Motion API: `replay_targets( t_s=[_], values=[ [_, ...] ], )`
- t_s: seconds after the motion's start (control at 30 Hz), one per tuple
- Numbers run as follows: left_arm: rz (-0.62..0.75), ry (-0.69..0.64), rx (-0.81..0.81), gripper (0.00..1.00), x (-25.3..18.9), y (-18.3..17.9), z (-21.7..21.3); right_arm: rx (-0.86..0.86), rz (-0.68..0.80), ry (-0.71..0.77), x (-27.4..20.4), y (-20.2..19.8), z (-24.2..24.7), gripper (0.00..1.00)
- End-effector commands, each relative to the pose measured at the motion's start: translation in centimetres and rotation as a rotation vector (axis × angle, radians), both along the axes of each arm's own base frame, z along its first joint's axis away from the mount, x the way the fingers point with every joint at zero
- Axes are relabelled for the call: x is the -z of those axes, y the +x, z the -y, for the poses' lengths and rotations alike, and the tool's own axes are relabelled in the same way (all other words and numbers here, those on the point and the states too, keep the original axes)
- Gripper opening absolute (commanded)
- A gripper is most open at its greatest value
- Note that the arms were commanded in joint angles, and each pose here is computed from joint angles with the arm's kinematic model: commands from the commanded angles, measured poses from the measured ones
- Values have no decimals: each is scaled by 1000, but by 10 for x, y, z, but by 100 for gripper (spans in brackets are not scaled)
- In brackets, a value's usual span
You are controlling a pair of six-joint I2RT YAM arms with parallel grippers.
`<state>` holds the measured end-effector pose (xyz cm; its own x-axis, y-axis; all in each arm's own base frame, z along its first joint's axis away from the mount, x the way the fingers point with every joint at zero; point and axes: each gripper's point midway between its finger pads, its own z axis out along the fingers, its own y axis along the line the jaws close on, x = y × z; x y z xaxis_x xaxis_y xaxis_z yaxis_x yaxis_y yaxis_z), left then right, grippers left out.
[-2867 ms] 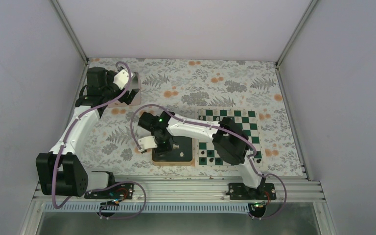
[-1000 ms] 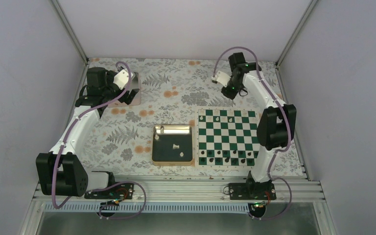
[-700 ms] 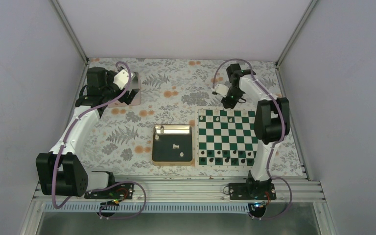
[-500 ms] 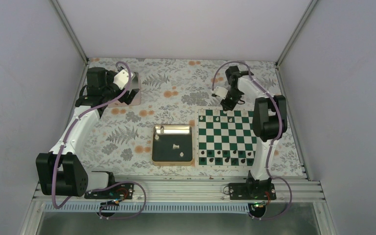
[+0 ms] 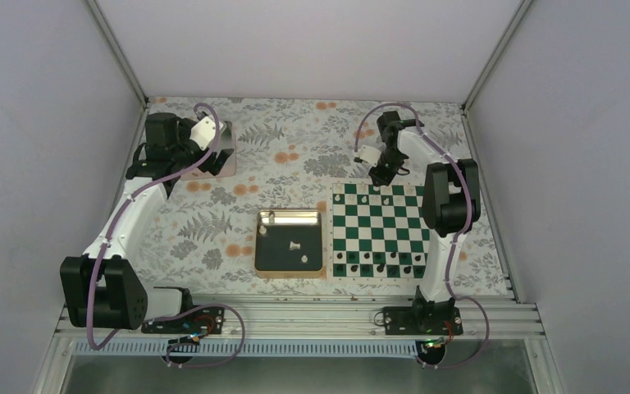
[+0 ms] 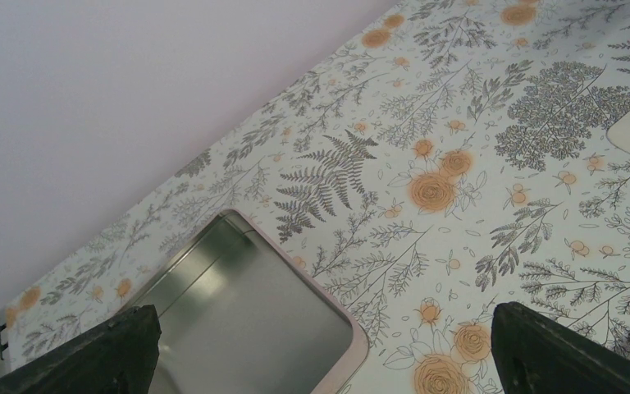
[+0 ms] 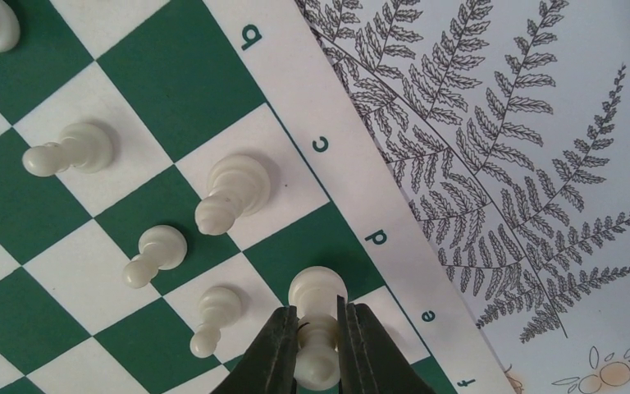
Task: Set up the chess pieces on the board
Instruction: Place the chess piece on the chessboard.
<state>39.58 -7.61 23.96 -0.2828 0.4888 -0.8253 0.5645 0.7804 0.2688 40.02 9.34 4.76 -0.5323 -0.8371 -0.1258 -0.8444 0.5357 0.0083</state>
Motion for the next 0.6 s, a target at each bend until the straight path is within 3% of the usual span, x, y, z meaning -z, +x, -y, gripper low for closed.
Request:
replay_targets(
  t_s=[0.0, 0.57],
  values=[
    [17, -2, 22, 100, -5, 0, 3, -24, -8, 34, 1, -1, -10, 12],
    [20, 1, 20, 100, -5, 0, 2, -31, -16, 40, 8, -1, -12, 13]
  ],
)
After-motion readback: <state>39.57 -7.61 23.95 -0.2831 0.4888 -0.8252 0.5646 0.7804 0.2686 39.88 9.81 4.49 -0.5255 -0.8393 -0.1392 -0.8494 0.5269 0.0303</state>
